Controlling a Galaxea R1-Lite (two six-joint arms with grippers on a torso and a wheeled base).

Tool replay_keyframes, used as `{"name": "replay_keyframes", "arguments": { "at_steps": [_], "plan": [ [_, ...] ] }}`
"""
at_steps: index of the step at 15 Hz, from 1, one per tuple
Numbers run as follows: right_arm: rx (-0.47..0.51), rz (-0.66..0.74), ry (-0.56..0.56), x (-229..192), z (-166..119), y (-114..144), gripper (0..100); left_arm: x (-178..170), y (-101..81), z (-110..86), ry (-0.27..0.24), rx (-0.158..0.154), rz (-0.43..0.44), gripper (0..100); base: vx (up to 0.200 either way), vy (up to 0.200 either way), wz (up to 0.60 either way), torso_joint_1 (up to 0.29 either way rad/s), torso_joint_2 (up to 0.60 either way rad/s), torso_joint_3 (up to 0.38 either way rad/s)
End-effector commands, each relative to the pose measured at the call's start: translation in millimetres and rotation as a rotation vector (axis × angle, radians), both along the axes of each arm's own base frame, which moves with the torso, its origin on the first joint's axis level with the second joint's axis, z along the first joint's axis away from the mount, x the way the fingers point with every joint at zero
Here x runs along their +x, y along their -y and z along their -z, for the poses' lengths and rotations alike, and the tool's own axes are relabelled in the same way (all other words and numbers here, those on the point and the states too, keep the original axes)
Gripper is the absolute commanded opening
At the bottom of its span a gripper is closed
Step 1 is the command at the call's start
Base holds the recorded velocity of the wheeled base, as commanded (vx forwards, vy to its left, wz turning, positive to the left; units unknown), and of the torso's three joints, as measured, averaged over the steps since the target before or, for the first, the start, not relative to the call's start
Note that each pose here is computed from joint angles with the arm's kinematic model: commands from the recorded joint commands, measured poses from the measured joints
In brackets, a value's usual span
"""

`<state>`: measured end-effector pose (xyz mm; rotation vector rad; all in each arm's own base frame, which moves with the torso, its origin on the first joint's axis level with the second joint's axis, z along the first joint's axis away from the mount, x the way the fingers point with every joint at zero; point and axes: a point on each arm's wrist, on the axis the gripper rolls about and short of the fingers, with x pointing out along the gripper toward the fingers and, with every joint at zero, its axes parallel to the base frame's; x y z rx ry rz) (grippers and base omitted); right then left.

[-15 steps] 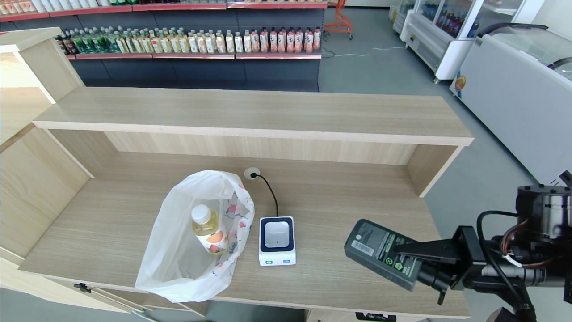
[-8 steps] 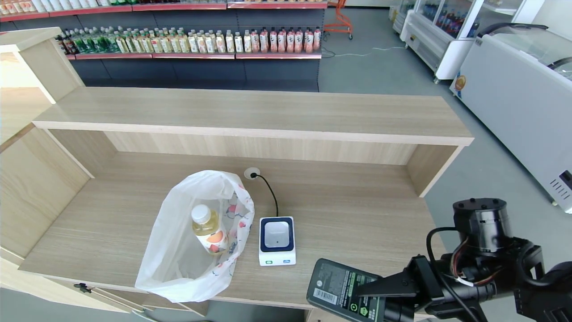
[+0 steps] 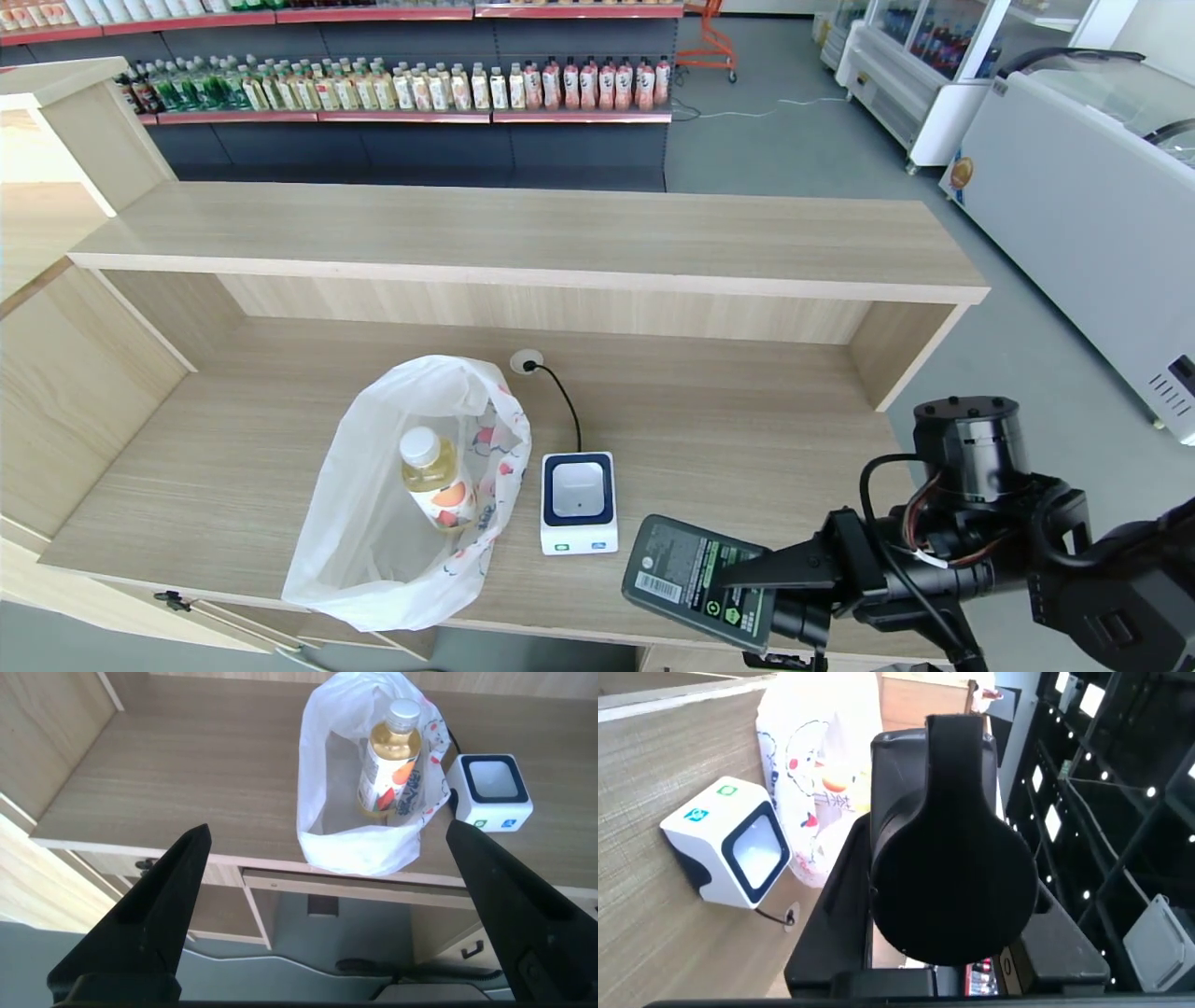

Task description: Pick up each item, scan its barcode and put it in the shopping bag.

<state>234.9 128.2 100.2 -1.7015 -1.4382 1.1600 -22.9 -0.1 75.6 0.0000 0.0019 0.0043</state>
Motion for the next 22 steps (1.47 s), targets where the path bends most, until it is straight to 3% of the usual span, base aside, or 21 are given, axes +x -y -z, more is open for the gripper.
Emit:
{"name": "replay_keyframes", "arguments": {
  "at_steps": [1, 4, 9, 22],
  "plan": [
    [0.001, 0.003, 0.000, 10, 7, -4, 0, 0, 0.0, 0.0, 0.000, 0.000, 0.000, 100, 0.000, 0.000, 0.00, 0.000, 0.00, 0.000],
    [0.017, 0.005, 0.027, 18, 1, -8, 0, 0, 0.0, 0.0, 0.000, 0.000, 0.000, 100, 0.000, 0.000, 0.00, 0.000, 0.00, 0.000],
    [0.039, -0.058, 0.039, 28, -5, -36, 0, 0, 0.0, 0.0, 0.000, 0.000, 0.000, 100, 0.000, 0.000, 0.00, 0.000, 0.00, 0.000],
    [0.039, -0.057, 0.035, 33, -3, -38, 0, 0, 0.0, 0.0, 0.000, 0.000, 0.000, 100, 0.000, 0.000, 0.00, 0.000, 0.00, 0.000]
  ]
}}
